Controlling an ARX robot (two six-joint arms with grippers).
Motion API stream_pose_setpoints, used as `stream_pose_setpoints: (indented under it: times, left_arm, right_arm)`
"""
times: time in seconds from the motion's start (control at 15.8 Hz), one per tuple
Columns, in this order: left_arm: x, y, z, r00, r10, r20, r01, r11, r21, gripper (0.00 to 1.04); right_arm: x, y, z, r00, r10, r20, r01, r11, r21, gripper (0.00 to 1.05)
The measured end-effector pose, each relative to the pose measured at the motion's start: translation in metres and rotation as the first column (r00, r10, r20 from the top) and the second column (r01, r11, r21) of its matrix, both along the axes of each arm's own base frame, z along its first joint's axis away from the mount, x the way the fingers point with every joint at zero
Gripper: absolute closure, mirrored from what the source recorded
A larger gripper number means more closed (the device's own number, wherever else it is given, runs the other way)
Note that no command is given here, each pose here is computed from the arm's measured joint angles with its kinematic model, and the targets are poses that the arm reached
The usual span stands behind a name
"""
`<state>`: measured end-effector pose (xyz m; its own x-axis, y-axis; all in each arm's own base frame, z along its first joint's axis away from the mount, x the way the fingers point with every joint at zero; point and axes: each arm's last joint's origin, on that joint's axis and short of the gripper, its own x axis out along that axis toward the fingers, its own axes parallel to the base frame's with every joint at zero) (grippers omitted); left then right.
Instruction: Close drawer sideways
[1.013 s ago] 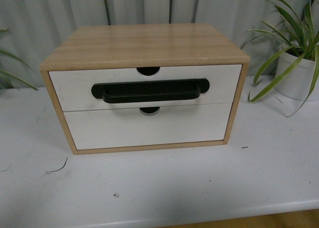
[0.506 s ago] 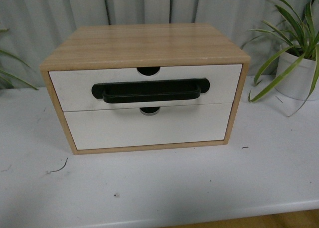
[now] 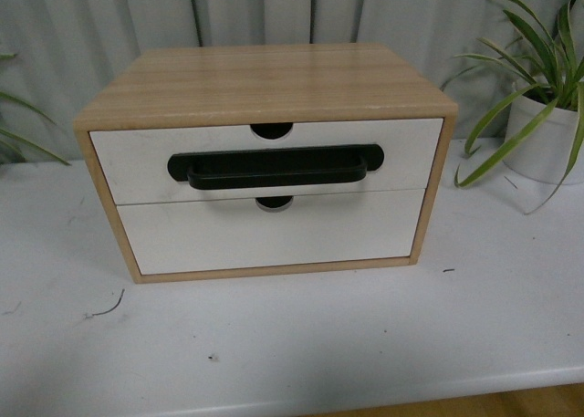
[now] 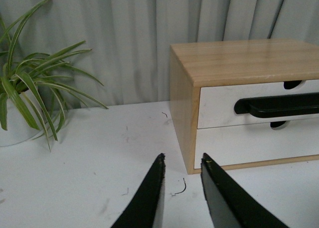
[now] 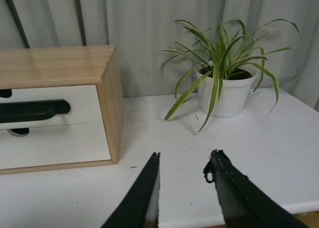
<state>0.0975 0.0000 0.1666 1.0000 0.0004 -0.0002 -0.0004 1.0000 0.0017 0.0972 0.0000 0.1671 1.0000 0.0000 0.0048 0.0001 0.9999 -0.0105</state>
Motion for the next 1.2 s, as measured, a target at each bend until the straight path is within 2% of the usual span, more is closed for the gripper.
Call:
stream_pose_setpoints:
  times: [0.32,0.38,0.44,1.2]
  left_arm:
    - [0.0000,0.0000,0.0000,1.000,0.000,0.000,0.000,1.000,0.000,0.17]
    - [0.0000,0.0000,0.0000,1.000,0.000,0.000,0.000,1.000,0.000,0.06]
    - [0.0000,0.0000,0.0000,1.000,0.000,0.000,0.000,1.000,0.001,0.07]
    - [0.0000,0.0000,0.0000,1.000,0.000,0.000,0.000,1.000,0.000,0.07]
  right_arm:
    - [0.0000,0.0000,0.0000,1.000,0.000,0.000,0.000,1.000,0.000,0.13]
    - [0.0000,0.0000,0.0000,1.000,0.000,0.000,0.000,1.000,0.000,0.04]
    - [0.0000,0.0000,0.0000,1.000,0.000,0.000,0.000,1.000,0.000,0.08]
    - [0.0000,0.0000,0.0000,1.000,0.000,0.000,0.000,1.000,0.000,0.06]
